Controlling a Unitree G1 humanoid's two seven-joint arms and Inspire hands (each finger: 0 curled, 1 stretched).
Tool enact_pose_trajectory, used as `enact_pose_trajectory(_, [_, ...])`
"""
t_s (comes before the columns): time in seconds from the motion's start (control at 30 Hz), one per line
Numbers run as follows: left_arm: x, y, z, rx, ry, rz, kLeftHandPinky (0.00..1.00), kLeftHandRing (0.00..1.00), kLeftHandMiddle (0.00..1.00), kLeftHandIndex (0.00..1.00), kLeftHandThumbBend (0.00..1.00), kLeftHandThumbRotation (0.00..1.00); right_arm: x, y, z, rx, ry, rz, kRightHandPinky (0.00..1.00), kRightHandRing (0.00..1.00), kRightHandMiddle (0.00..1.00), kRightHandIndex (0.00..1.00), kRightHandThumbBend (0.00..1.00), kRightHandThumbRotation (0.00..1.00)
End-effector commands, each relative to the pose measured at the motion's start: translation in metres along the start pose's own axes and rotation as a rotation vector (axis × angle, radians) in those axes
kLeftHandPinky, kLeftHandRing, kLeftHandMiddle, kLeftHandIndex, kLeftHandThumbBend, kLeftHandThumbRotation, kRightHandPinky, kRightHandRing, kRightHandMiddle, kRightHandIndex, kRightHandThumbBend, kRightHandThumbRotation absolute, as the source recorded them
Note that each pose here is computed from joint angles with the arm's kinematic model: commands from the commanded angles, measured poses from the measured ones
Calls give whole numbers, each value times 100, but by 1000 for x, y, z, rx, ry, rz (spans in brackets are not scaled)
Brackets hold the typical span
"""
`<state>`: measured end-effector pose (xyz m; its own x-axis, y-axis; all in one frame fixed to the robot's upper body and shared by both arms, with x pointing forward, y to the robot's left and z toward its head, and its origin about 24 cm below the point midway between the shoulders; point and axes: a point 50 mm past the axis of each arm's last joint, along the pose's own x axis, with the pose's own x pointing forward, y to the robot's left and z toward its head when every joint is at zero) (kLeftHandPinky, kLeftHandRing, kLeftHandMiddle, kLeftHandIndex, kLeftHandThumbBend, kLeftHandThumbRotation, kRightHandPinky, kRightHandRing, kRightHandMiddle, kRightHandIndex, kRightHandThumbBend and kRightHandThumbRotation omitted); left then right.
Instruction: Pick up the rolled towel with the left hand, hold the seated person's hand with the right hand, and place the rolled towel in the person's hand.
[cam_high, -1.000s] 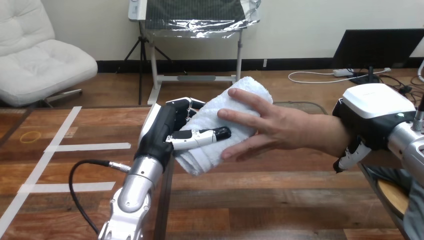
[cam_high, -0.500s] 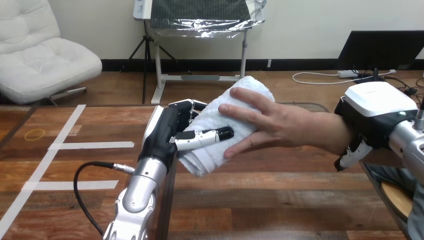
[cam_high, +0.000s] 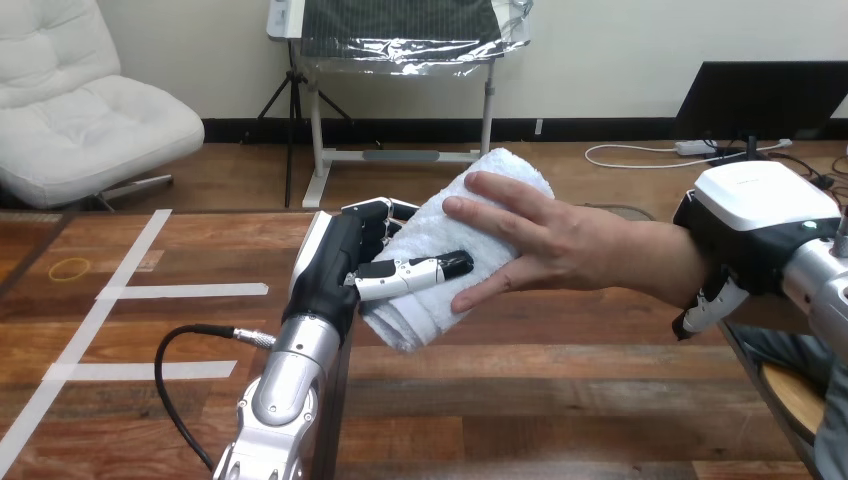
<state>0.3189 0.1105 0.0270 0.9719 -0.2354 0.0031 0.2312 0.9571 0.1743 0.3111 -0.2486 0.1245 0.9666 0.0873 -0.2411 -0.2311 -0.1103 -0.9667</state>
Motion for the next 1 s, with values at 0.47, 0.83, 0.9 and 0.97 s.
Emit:
enact_pose_trajectory(0.47, [28, -46, 69, 28, -238, -180, 39, 38, 40, 49, 58, 0, -2, -49, 15, -32, -92, -145, 39, 51, 56, 57, 82, 9])
enact_pose_trajectory(0.83, [28, -39, 66, 58, -215, -209, 39, 39, 41, 49, 57, 0, -2, -45, 13, -62, -109, -130, 75, 86, 87, 84, 86, 19])
enact_pose_trajectory(0.9, [27, -38, 65, 63, -208, -220, 39, 39, 41, 49, 56, 0, -3, -45, 13, -62, -111, -129, 78, 88, 90, 86, 87, 20])
enact_pose_trajectory(0.97, [27, -36, 64, 67, -203, -229, 39, 40, 42, 50, 56, 0, -3, -45, 13, -59, -112, -129, 81, 90, 92, 88, 87, 21])
